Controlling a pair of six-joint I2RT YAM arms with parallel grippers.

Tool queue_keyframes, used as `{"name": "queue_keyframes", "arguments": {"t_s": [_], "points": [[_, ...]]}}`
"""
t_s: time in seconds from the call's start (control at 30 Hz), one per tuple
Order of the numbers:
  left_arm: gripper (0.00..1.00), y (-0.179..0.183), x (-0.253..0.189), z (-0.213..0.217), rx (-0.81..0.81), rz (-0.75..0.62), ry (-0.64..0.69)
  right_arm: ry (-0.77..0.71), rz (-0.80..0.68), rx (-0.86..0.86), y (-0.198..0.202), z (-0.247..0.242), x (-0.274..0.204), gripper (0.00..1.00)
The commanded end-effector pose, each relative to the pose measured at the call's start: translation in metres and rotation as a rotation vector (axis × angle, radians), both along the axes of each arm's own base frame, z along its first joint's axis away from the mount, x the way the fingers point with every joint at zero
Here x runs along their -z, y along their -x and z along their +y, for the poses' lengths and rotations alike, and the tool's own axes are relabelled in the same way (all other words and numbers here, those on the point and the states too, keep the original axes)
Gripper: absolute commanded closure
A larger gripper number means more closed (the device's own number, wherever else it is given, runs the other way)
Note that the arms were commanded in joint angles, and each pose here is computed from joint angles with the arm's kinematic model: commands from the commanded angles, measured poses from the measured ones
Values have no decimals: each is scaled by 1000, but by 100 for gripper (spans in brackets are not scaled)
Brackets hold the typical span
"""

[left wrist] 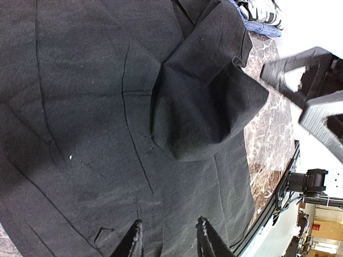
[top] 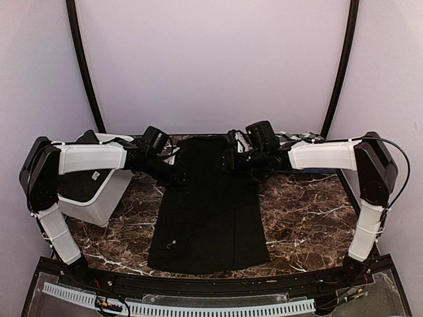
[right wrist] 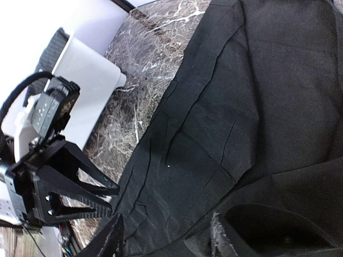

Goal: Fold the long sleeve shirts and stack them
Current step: Pass from the right arm to the left

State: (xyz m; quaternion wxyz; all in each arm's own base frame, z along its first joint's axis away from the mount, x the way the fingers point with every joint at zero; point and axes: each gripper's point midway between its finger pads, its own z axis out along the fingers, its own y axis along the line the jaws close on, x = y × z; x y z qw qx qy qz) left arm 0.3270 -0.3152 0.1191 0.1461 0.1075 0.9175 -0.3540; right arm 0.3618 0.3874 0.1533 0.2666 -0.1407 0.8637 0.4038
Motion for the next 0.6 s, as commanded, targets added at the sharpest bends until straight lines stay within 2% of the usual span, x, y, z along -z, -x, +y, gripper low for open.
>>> {"name": "queue_keyframes", "arguments": {"t_s": [0.0, 0.17, 0.37, 0.57], "points": [[67, 5, -14, 3, 13, -46, 12, 62, -116, 16, -8, -11, -24, 44], [67, 4, -15, 0, 19, -46, 27, 188, -156, 47, 0, -49, -3, 43], [67, 1, -21, -6, 32, -47, 54, 169, -156, 50, 16, -81, 18, 44], [67, 5, -29, -24, 80, -62, 98, 217, -118, 47, 13, -84, 47, 45]]}}
